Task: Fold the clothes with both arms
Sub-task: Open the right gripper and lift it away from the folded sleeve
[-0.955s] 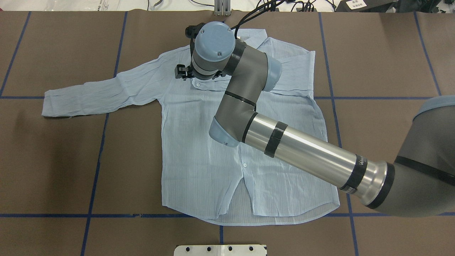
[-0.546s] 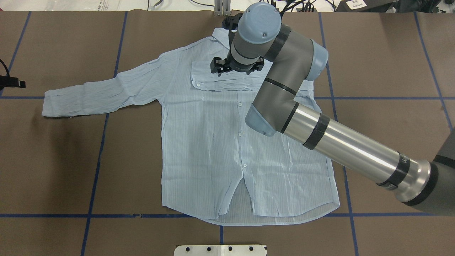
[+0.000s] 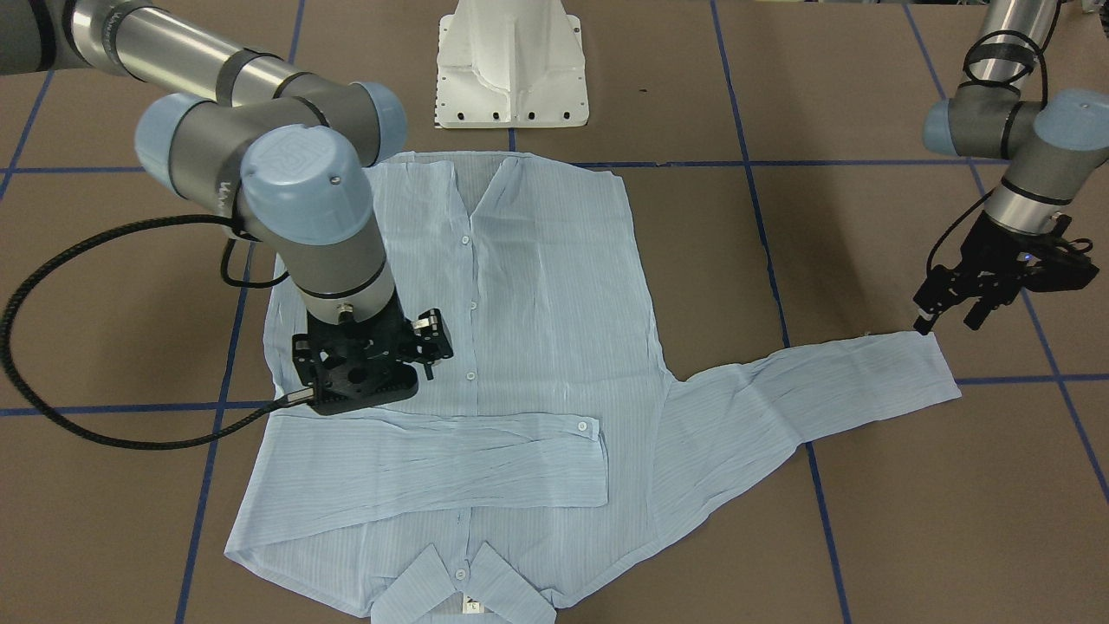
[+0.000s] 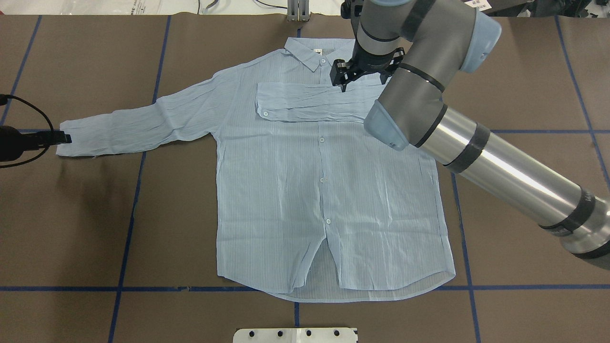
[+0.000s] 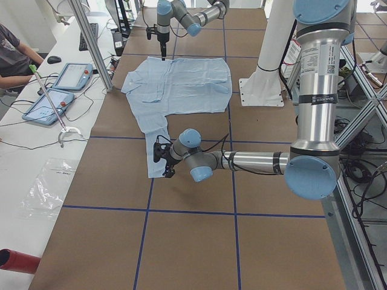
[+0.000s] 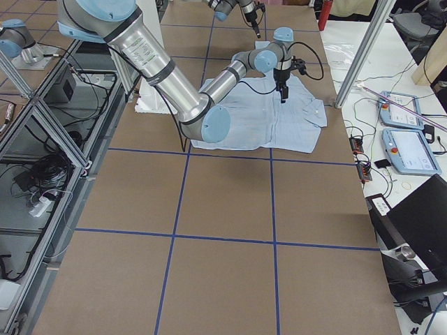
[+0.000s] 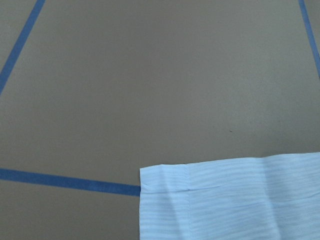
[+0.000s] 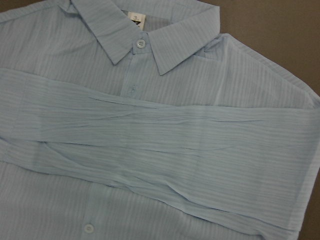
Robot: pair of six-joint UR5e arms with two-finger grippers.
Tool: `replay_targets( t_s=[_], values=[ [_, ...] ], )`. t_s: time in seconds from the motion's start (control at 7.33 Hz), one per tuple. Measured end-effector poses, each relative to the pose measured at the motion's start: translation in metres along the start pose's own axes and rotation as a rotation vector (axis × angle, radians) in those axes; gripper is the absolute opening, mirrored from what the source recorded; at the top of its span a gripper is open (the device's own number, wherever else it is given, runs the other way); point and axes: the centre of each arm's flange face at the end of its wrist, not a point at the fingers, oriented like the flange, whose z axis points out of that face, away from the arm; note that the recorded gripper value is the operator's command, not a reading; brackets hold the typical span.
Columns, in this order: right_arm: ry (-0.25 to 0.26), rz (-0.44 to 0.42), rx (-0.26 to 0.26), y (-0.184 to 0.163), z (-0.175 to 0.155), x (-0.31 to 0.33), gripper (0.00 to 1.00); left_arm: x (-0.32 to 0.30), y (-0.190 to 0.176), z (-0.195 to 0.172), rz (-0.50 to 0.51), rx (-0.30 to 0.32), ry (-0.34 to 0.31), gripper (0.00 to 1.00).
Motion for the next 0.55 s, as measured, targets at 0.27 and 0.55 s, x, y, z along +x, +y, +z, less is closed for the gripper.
replay_targets(
  t_s=[0.27, 0.55],
  values=[
    [-0.018, -0.011, -0.042, 0.008, -0.003, 0.050, 1.00, 0.002, 0.012, 0.010, -0.003, 0.004, -0.042, 0.80],
    [-0.021, -0.004, -0.057, 0.016, 0.000, 0.071, 1.00, -0.001, 0.012, 0.014, -0.003, 0.016, -0.072, 0.69]
  ],
)
